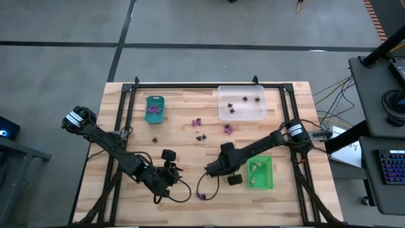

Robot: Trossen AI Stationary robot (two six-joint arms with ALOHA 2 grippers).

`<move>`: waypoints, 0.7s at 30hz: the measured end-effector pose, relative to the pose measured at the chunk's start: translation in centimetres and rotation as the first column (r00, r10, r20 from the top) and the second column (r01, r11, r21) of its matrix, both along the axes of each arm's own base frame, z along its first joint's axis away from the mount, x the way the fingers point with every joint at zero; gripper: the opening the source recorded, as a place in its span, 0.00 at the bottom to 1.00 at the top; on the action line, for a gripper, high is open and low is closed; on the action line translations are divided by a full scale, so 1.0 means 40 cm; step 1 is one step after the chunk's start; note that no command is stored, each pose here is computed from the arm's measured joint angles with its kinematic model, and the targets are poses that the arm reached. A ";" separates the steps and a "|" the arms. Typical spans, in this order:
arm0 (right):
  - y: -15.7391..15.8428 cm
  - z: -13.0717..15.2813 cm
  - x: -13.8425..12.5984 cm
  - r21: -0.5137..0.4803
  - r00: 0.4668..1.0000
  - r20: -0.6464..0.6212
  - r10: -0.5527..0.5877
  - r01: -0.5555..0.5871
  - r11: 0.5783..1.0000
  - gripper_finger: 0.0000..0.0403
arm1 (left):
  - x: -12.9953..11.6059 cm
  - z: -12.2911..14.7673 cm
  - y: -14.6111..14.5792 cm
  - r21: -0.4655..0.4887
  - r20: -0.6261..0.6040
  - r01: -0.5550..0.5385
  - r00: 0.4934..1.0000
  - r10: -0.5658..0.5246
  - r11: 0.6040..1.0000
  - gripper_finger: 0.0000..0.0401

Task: Sort Halloween decoration
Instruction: Put the white skull toy into the green bin

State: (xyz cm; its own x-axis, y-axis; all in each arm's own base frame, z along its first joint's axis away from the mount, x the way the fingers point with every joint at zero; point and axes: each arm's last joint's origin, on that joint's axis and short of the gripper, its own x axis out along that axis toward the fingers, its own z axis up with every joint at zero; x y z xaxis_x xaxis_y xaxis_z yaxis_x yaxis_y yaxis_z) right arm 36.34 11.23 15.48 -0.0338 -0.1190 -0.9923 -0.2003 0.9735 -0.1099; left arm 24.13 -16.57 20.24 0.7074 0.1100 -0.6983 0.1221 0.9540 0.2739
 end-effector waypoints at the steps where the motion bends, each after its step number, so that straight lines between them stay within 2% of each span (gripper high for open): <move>1: -0.006 0.008 0.002 0.007 1.000 0.008 -0.003 0.003 1.000 0.05 | 0.000 0.000 0.000 0.001 -0.001 0.000 1.000 0.000 1.000 0.27; 4: -0.026 0.035 0.007 0.021 0.999 0.042 -0.017 0.016 1.000 0.02 | -0.001 -0.001 0.000 0.002 -0.004 -0.001 1.000 0.001 1.000 0.27; 9: -0.065 0.087 0.007 0.040 0.988 0.104 -0.113 0.109 0.993 0.02 | -0.003 -0.001 -0.002 -0.001 -0.006 -0.002 1.000 0.002 1.000 0.27; 16: -0.075 0.144 -0.007 0.073 0.968 0.167 -0.187 0.176 0.982 0.02 | -0.004 -0.002 -0.001 0.004 -0.012 -0.001 1.000 0.001 1.000 0.27; 19: -0.075 0.151 -0.008 0.106 0.946 0.172 -0.274 0.258 0.960 0.02 | -0.005 -0.003 -0.001 0.005 -0.013 -0.001 1.000 0.001 1.000 0.27; 21: -0.074 0.152 -0.001 0.135 0.911 0.196 -0.362 0.341 0.930 0.02 | -0.005 -0.003 -0.001 0.005 -0.013 -0.001 1.000 0.001 1.000 0.27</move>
